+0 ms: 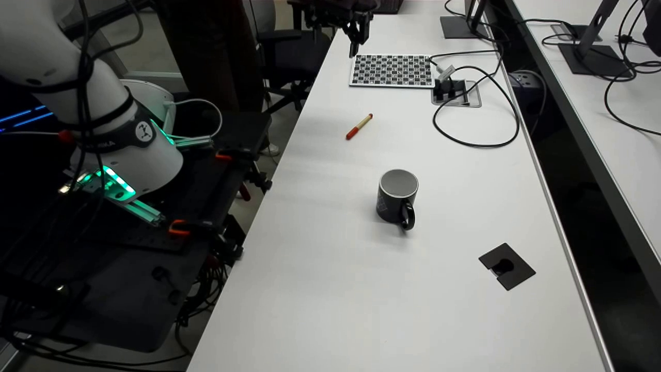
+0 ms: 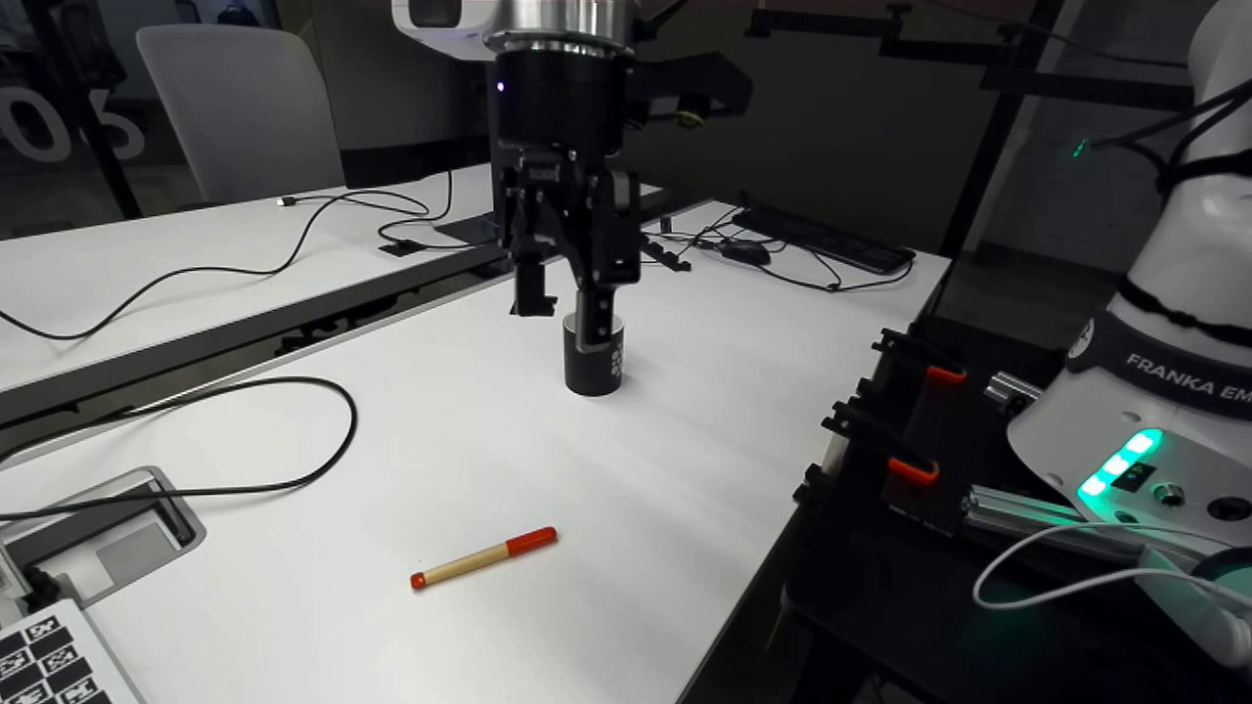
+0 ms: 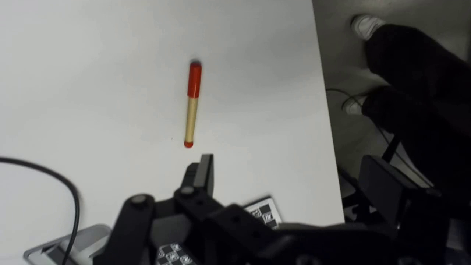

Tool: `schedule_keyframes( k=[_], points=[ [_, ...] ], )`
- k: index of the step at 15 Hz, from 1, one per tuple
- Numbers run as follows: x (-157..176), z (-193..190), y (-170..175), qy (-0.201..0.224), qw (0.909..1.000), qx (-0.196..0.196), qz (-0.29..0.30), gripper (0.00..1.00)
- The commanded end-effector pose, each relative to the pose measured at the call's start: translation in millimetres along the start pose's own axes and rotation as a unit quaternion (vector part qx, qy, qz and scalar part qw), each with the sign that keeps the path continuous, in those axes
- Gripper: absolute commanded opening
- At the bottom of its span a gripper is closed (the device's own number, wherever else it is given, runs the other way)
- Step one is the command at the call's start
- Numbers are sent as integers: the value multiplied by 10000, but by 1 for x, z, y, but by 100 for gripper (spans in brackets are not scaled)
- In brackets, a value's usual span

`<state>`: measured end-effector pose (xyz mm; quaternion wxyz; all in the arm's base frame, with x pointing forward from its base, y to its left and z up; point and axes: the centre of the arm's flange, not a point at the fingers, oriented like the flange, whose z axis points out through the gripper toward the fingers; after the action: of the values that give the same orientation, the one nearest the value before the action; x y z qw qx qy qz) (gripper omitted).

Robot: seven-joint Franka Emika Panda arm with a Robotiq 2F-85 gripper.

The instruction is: Put the pen in the mug

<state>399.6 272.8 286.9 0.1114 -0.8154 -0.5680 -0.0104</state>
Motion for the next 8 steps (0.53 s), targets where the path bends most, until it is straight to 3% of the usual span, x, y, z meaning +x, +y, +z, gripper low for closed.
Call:
schedule_keyframes(
  k=[1, 4, 8],
  points=[
    [22, 6, -8, 955, 9947, -348, 159, 100],
    [27, 43, 0, 1282, 9888, -679, 352, 100],
    [21, 84, 4, 1260, 9870, -851, 524, 100]
  ],
)
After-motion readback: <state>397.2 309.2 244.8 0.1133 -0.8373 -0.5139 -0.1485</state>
